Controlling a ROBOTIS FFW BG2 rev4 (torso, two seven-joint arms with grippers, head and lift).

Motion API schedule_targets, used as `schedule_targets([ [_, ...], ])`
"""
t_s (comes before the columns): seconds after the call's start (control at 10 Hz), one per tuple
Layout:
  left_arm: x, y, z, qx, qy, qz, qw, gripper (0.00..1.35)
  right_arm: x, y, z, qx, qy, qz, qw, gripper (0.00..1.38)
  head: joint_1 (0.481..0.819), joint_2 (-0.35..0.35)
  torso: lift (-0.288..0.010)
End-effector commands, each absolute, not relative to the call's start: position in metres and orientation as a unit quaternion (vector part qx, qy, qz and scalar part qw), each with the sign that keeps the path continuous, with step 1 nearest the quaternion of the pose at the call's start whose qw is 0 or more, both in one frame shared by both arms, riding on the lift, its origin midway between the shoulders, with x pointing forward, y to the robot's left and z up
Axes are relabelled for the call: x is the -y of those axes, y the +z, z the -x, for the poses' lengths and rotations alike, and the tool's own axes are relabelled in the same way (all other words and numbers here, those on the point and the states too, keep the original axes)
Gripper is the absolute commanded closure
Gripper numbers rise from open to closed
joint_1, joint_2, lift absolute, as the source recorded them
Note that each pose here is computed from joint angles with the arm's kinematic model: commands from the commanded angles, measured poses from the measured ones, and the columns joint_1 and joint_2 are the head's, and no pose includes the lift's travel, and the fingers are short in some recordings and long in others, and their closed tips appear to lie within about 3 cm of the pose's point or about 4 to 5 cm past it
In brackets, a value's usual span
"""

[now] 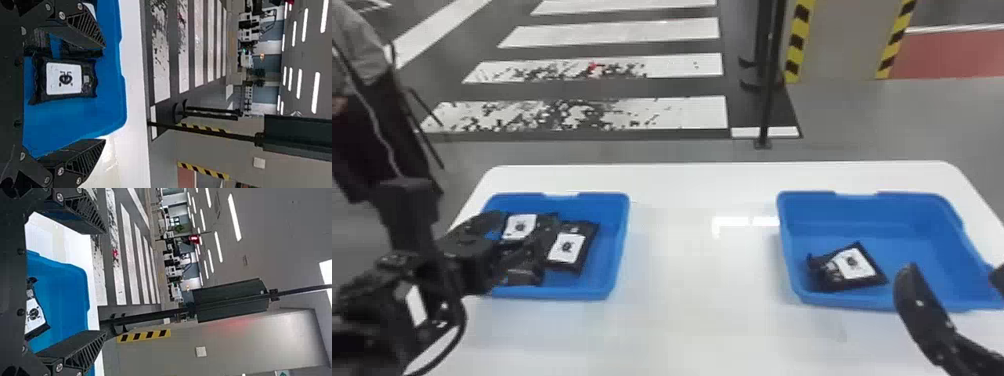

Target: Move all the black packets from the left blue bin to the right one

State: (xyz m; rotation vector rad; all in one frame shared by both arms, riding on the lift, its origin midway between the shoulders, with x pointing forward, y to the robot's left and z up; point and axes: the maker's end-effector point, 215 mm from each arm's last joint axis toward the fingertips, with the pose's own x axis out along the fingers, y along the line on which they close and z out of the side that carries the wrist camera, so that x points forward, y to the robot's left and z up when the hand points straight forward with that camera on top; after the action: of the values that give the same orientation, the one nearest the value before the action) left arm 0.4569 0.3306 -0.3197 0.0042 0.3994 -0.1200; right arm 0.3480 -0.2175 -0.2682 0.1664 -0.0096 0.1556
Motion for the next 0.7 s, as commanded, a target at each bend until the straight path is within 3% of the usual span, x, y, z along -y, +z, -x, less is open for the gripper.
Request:
schedule_targets([
  [0.0, -0.356, -0.343, -0.482, -0.236, -0.030, 0.001, 0.971, 0.21, 0.212, -0.271, -0.349, 0.003, 0.081, -0.091, 0.993, 0.13, 0.695, 0.156, -0.140],
  [0.2, -0.340, -0.381, -0.518, -0.292, -0.056, 0.006, 0.955, 0.21, 0.209, -0.274, -0.350, -0.001, 0.084, -0.097, 0.992, 0.13, 0.695, 0.189, -0.140],
  [0.4, -0.322, -0.422, -0.526, -0.352, -0.075, 0.013, 0.933, 0.21, 0.208, -0.276, -0.350, -0.004, 0.085, -0.100, 0.991, 0.13, 0.695, 0.165, -0.140],
  [0.6, -0.339, -0.440, -0.522, -0.383, -0.047, 0.013, 0.923, 0.21, 0.204, -0.279, -0.351, -0.008, 0.089, -0.106, 0.990, 0.13, 0.695, 0.153, -0.140],
])
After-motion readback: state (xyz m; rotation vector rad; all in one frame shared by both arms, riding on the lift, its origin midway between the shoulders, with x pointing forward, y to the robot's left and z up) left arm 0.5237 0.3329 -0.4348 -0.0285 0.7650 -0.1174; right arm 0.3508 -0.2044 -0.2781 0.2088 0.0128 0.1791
